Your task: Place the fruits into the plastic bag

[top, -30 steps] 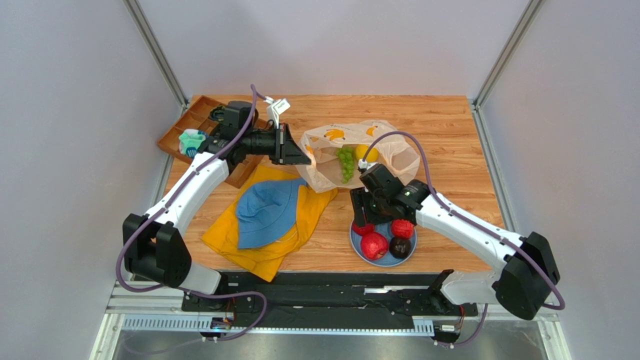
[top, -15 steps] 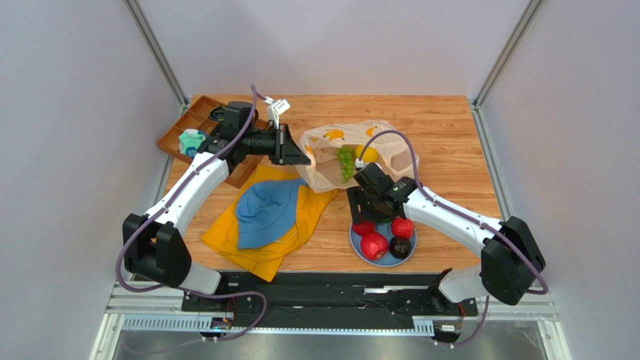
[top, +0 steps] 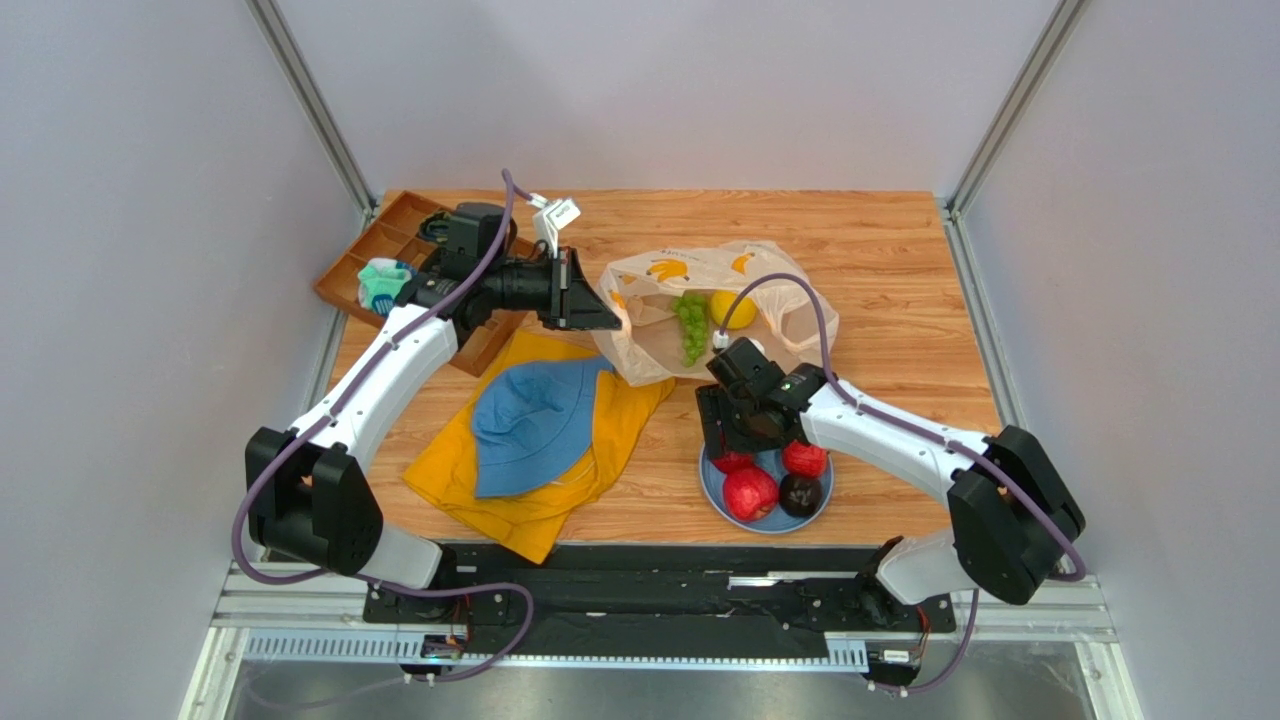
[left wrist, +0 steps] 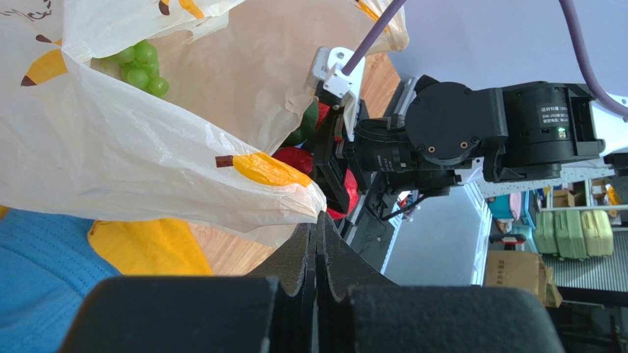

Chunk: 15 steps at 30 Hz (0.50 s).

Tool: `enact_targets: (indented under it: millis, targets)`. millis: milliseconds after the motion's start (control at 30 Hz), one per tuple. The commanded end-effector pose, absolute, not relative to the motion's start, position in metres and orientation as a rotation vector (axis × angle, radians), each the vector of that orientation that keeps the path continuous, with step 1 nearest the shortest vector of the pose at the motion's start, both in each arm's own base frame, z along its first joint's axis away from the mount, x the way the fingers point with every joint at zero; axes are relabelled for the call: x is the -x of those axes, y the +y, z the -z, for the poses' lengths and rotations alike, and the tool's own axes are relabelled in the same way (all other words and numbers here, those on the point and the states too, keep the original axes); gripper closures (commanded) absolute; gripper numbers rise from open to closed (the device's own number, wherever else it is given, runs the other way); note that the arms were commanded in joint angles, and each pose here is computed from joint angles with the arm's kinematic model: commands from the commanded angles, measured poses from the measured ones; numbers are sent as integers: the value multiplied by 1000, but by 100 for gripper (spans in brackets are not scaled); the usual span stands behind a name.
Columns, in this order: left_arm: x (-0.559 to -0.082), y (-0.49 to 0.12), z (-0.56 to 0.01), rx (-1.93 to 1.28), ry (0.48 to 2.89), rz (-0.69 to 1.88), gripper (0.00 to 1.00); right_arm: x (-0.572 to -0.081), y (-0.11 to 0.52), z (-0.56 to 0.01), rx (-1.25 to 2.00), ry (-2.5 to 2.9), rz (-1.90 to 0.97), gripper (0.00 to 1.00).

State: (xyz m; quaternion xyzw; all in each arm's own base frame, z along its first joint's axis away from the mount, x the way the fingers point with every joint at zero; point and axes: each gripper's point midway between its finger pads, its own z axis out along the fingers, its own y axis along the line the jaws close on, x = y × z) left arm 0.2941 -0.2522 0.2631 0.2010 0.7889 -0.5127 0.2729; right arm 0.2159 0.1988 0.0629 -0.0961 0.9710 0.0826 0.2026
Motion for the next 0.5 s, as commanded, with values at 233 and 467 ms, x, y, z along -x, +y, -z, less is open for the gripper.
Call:
enact_targets:
  millis: [233, 467]
  targets:
    - [-299, -252, -284, -583, 2052, 1358, 100, -226, 206, -51, 245, 2690, -246, 32]
    - [-299, -252, -284, -585, 2052, 1357, 100, -223, 206, -58, 285, 2687, -261, 60]
